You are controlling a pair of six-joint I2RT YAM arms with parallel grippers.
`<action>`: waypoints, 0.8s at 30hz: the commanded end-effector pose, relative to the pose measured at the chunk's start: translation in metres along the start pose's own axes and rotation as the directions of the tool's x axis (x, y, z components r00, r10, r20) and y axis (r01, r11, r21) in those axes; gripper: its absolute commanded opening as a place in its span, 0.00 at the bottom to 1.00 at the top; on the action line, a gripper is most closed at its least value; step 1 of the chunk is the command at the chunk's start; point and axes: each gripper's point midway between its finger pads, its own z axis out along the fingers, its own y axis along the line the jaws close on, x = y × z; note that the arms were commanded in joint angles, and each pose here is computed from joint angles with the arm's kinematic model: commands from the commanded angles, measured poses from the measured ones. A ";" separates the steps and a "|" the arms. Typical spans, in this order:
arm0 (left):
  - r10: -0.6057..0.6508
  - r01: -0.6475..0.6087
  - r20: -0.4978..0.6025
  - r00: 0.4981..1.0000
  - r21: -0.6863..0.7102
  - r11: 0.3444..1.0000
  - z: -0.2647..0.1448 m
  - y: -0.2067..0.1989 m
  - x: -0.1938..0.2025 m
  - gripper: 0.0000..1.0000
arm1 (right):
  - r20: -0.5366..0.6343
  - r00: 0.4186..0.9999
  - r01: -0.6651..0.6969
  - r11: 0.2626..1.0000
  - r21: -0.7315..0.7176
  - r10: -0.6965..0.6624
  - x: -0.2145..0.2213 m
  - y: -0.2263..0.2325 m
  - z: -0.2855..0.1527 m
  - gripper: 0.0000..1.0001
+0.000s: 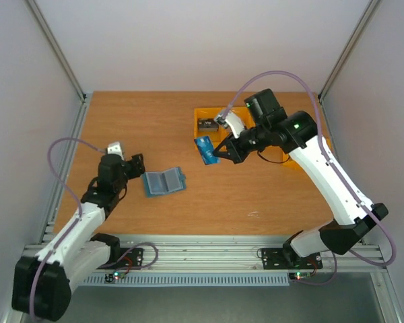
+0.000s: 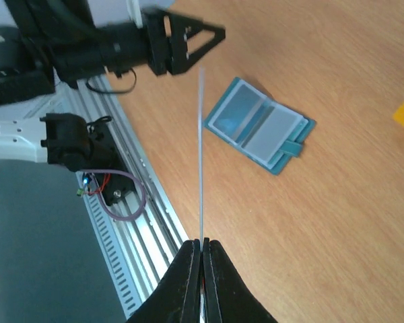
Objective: Take the credit cards out of the card holder
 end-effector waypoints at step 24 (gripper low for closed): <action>0.504 -0.593 0.543 0.671 0.802 -0.074 -0.218 -0.198 0.008 0.07 | -0.349 0.686 0.691 0.722 0.037 -0.639 0.023 0.075 0.069 0.01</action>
